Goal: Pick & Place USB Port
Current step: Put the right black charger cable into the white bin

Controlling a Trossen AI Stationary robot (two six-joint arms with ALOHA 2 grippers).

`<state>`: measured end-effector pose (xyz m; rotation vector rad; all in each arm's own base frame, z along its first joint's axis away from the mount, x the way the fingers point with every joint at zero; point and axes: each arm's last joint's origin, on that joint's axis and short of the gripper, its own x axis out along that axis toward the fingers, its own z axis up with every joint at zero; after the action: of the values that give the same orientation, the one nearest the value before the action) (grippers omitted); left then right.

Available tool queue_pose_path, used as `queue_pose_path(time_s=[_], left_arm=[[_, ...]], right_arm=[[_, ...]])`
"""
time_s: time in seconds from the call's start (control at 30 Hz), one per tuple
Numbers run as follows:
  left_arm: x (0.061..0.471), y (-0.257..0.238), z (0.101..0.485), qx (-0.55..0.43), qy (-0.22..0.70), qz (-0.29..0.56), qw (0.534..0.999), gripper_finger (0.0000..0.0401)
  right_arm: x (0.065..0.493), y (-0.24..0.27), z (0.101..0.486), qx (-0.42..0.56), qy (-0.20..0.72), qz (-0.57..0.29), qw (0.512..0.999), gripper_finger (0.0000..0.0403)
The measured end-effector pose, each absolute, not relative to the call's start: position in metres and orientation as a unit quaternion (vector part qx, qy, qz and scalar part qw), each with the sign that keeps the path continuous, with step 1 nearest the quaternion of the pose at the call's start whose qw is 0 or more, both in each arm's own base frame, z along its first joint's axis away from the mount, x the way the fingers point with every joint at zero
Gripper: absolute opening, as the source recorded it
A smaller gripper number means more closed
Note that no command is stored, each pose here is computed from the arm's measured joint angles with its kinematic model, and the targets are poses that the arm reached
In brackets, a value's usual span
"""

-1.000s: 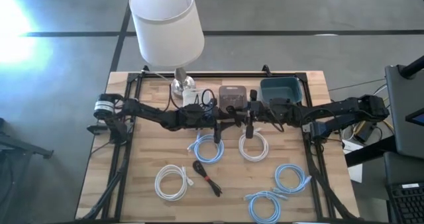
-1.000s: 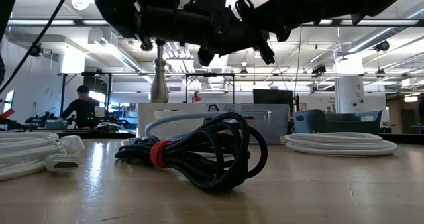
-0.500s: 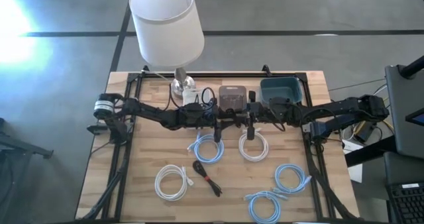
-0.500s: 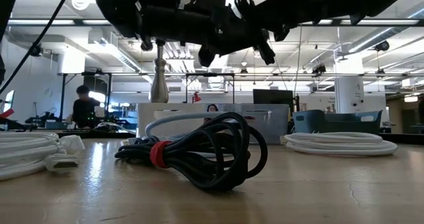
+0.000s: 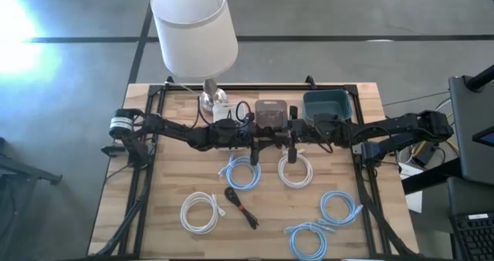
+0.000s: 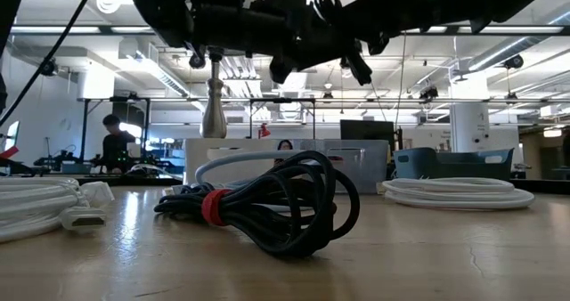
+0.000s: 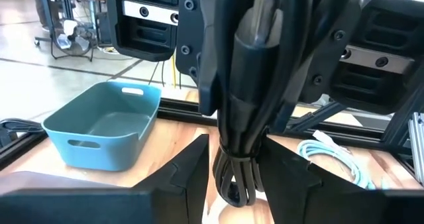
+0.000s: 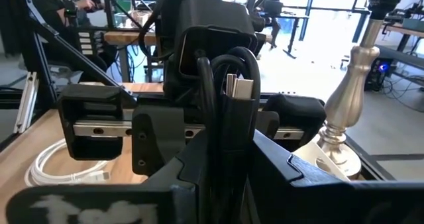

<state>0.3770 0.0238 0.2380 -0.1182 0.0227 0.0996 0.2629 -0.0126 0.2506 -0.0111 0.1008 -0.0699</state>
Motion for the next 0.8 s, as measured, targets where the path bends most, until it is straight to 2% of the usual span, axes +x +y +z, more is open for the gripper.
queue_pose_path(time_s=[0.27,0.8], left_arm=[[0.377,0.024,0.237,-0.063,0.015,0.051,0.997,0.0046],[0.376,0.024,0.227,-0.085,0.066,0.062,0.992,0.0049]], right_arm=[[0.263,-0.013,0.250,-0.015,0.051,-0.035,0.998,0.0101],[0.262,-0.012,0.249,-0.027,0.061,-0.034,0.997,0.0165]])
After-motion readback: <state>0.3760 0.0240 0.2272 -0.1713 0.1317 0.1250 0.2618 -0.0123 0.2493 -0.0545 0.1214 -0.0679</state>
